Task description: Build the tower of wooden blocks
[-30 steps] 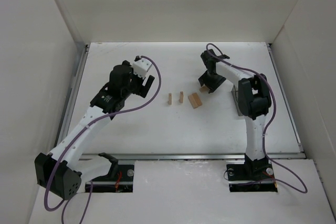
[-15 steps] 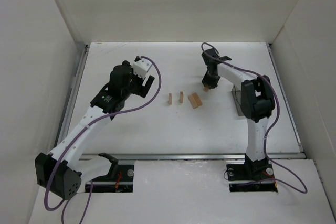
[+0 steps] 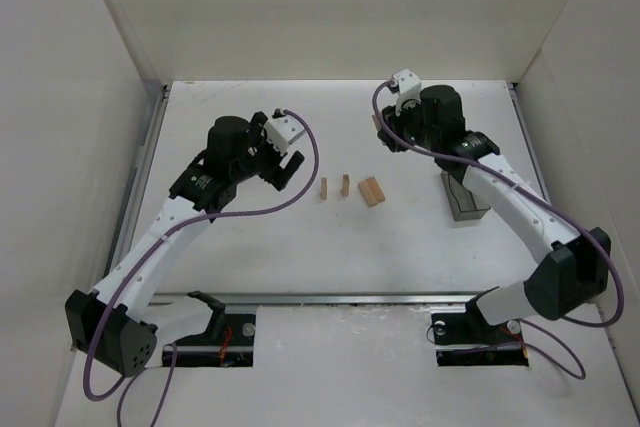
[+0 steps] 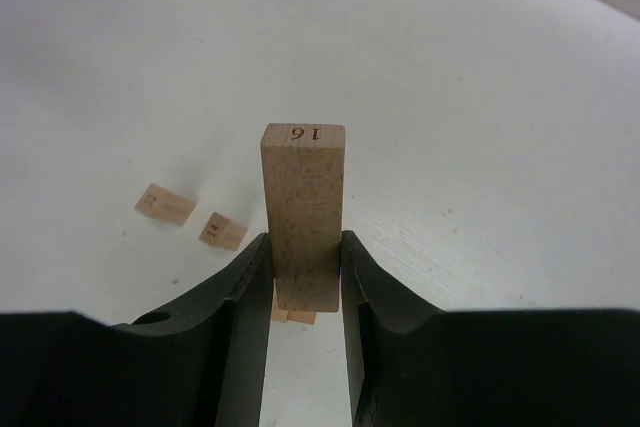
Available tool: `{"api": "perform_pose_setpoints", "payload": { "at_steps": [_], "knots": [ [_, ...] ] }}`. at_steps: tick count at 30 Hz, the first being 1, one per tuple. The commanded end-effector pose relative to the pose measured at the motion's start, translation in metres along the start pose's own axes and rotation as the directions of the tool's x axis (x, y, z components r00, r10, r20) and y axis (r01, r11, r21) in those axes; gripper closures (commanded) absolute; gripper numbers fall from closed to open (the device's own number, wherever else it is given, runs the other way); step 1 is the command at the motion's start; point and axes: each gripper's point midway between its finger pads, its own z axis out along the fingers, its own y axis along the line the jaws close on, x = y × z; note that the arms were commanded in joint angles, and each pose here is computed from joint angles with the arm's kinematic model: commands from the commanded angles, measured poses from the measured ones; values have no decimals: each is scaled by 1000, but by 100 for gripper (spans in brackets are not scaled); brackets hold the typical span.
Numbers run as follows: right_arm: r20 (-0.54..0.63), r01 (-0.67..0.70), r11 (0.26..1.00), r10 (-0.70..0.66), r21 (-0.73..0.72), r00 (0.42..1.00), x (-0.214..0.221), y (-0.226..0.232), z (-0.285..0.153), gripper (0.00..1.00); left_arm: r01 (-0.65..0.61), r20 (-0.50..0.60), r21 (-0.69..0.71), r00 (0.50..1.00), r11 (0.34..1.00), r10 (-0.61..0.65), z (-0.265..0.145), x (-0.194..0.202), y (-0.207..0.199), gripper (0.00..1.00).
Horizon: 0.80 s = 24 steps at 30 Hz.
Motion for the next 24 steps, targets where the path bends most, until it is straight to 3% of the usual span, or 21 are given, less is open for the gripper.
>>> {"api": "perform_pose_setpoints", "payload": {
  "at_steps": [1, 7, 8, 15, 18, 24],
  "knots": [
    [89, 227, 945, -212, -237, 973, 0, 38, -9, 100, -155, 173, 199, 978, 968, 121, -14, -44, -31, 24],
    [132, 441, 842, -422, -311, 897, 20, 61, -40, 100, -359, 397, 380, 896, 852, 201, -33, -70, -74, 24],
    [182, 496, 810, -461, -314, 868, 12, 67, -52, 100, -383, 439, 407, 878, 830, 190, -38, -77, -81, 23],
    [295, 629, 700, -556, -337, 777, 16, 91, -96, 100, -422, 492, 535, 860, 732, 136, -33, -75, -109, 21],
    [303, 660, 649, -587, -380, 751, 27, 103, -103, 100, -439, 508, 522, 849, 731, 146, -24, -81, -114, 23],
    [290, 674, 612, -613, -415, 735, 32, 119, -103, 100, -472, 574, 491, 807, 732, 136, -22, -108, -117, 26]
  ]
}}
